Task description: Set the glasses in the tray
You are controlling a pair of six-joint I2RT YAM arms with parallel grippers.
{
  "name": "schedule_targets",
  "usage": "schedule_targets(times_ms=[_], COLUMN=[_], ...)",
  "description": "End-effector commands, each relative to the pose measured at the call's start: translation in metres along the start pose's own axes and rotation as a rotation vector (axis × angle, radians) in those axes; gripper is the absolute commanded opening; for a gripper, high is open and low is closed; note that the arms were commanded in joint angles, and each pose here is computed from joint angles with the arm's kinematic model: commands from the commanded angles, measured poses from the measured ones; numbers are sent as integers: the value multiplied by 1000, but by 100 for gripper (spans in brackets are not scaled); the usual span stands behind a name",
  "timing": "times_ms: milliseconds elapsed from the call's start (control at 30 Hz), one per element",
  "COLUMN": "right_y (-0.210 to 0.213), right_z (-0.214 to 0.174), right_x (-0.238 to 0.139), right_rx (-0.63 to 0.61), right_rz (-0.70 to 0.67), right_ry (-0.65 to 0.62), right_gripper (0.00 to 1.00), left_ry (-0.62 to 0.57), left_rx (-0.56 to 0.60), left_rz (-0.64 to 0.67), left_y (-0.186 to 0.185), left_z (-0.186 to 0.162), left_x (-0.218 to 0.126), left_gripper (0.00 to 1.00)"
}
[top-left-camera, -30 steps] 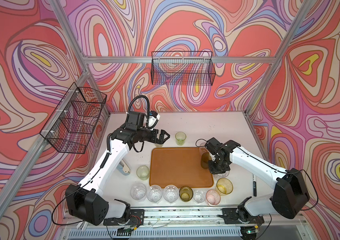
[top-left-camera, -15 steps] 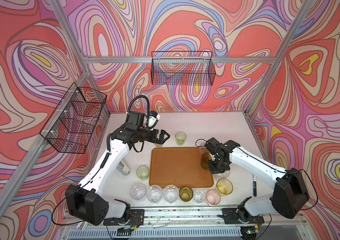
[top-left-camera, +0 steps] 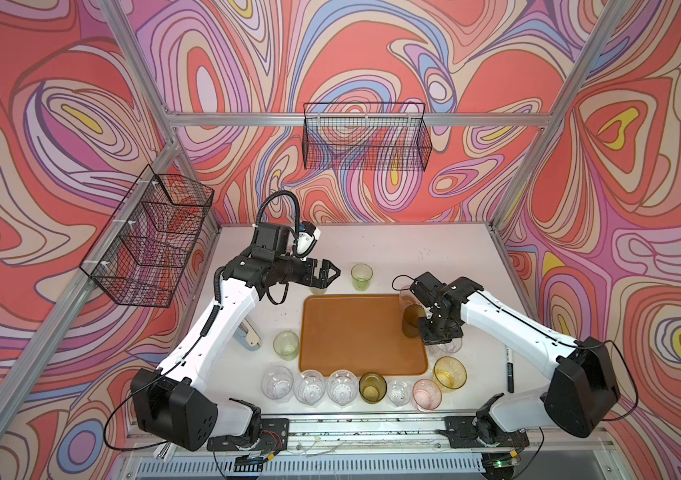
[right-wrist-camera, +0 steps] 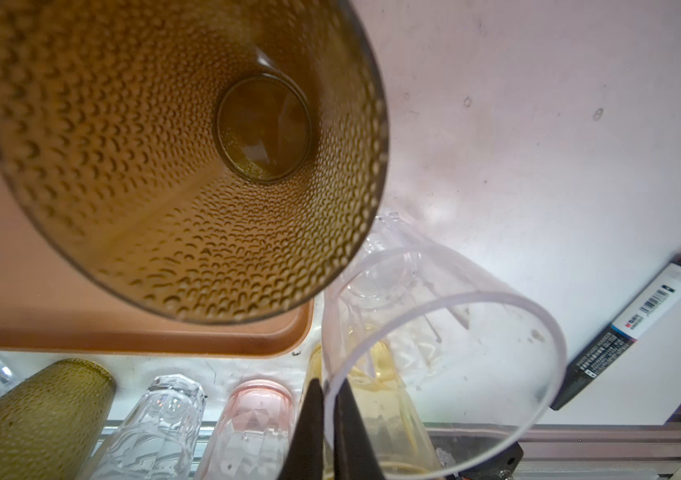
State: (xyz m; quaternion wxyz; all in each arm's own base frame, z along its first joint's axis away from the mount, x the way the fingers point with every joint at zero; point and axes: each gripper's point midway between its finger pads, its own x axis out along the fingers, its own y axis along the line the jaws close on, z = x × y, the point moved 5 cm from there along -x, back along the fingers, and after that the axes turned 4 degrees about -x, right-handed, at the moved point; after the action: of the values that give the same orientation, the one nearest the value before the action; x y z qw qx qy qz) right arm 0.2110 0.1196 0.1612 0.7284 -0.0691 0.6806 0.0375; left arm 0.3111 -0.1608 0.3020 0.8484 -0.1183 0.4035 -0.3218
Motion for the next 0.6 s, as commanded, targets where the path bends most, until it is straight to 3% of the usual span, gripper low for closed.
schedule_targets(times_ms=[0,567], right_y=[-1,11], right_z=[2,-7], right_x=[-18,-39], right_rx=[16,4], right_rz=[-7,12], right_ry=[-30,-14], right_gripper=[0,0], left_ry=[-4,-2], left_rx=[20,20], left_rz=[-14,-17], left_y=[-7,-7], left_z=[3,3], left_x=[-6,-6], left_gripper=[100,100])
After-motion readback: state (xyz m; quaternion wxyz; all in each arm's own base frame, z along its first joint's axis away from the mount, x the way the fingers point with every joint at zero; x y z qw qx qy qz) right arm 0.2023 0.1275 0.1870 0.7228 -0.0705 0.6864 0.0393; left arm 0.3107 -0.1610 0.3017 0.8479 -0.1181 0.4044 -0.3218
